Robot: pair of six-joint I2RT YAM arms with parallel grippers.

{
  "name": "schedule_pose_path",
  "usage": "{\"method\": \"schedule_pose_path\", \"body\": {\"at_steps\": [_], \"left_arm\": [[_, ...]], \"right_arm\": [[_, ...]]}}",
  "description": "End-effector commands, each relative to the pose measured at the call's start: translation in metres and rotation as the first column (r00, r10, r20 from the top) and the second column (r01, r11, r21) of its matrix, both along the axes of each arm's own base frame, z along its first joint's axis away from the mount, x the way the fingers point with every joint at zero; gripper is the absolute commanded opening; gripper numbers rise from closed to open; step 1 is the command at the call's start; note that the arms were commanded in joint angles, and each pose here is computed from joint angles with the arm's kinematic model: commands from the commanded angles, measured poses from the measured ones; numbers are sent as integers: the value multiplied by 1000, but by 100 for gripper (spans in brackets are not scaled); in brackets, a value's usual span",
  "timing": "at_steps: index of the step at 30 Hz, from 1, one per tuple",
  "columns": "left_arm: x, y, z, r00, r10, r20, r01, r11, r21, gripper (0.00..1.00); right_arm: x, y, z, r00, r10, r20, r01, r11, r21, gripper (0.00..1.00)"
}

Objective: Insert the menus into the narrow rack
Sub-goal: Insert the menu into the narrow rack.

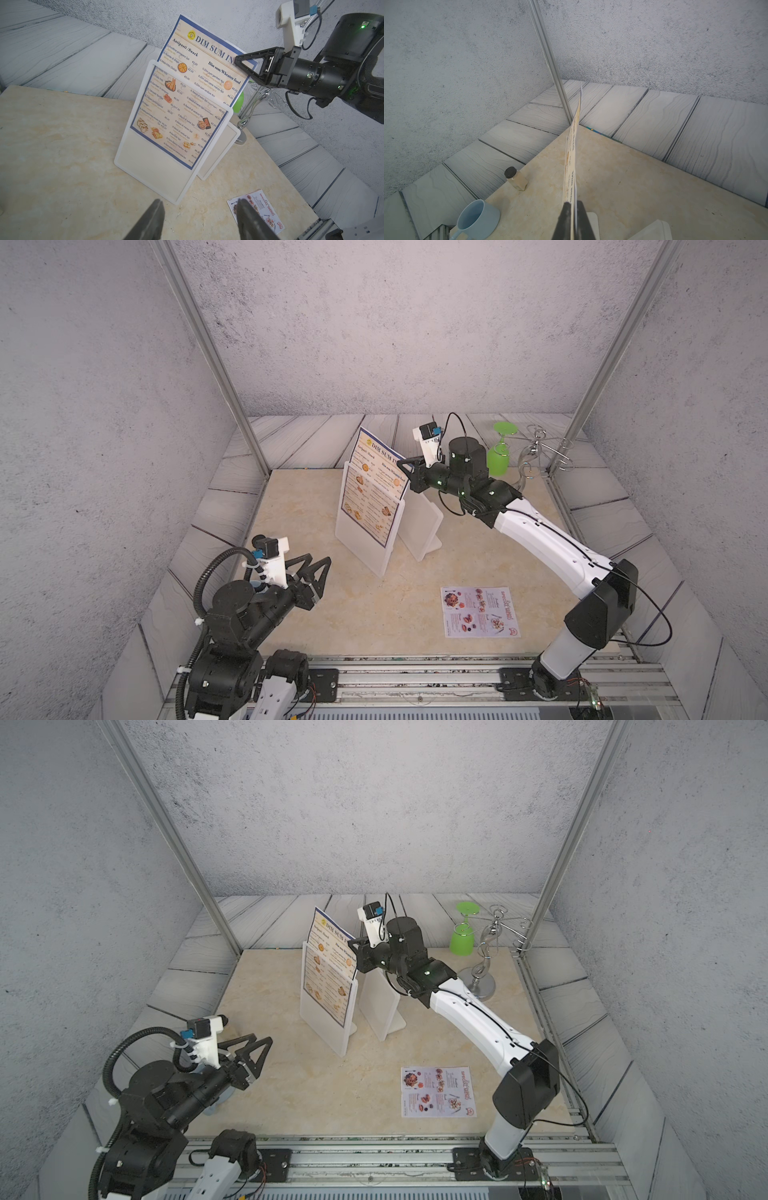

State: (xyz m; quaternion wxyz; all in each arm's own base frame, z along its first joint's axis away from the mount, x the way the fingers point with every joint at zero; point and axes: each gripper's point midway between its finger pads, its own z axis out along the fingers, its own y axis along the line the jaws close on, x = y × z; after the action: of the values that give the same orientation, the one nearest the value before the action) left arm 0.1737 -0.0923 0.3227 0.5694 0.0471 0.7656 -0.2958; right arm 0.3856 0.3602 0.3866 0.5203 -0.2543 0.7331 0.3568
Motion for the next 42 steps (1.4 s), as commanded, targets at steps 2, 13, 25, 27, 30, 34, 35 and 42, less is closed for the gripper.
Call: {"method": "schedule_pose_path", "body": {"at_steps": [2,13,25,27,30,34,35,42], "left_arm": [[1,-3,4,1000,-14,13,14,1000,-7,59],[4,-3,3,1000,-12,9,12,1000,-13,60],[25,-10,23,999,-20,40,22,998,-58,60],[33,-10,31,999,-12,51,15,997,-72,60],[46,-11,46,998,2,67,4,997,-81,60],[70,-13,64,996,11,85,-5,998,-70,60],[78,-16,68,996,4,86,1,998,-66,60],[126,-32,87,994,-44,98,48,998,-38,60]], "right_arm": [[-1,12,-21,997,54,-48,-55,998,-15,8],[-4,21,-48,991,86,-103,-90,996,-31,4],[-7,15,-58,991,58,-118,-65,997,-50,15],[-8,12,-48,994,48,-101,-53,997,-52,23],[-9,3,-30,998,18,-67,-22,998,-51,32],[-13,-15,-9,999,-39,-32,38,998,-48,44],[-14,-20,-5,998,-54,-27,52,997,-49,46],[-30,-61,9,986,-167,-1,167,984,-69,55]]}}
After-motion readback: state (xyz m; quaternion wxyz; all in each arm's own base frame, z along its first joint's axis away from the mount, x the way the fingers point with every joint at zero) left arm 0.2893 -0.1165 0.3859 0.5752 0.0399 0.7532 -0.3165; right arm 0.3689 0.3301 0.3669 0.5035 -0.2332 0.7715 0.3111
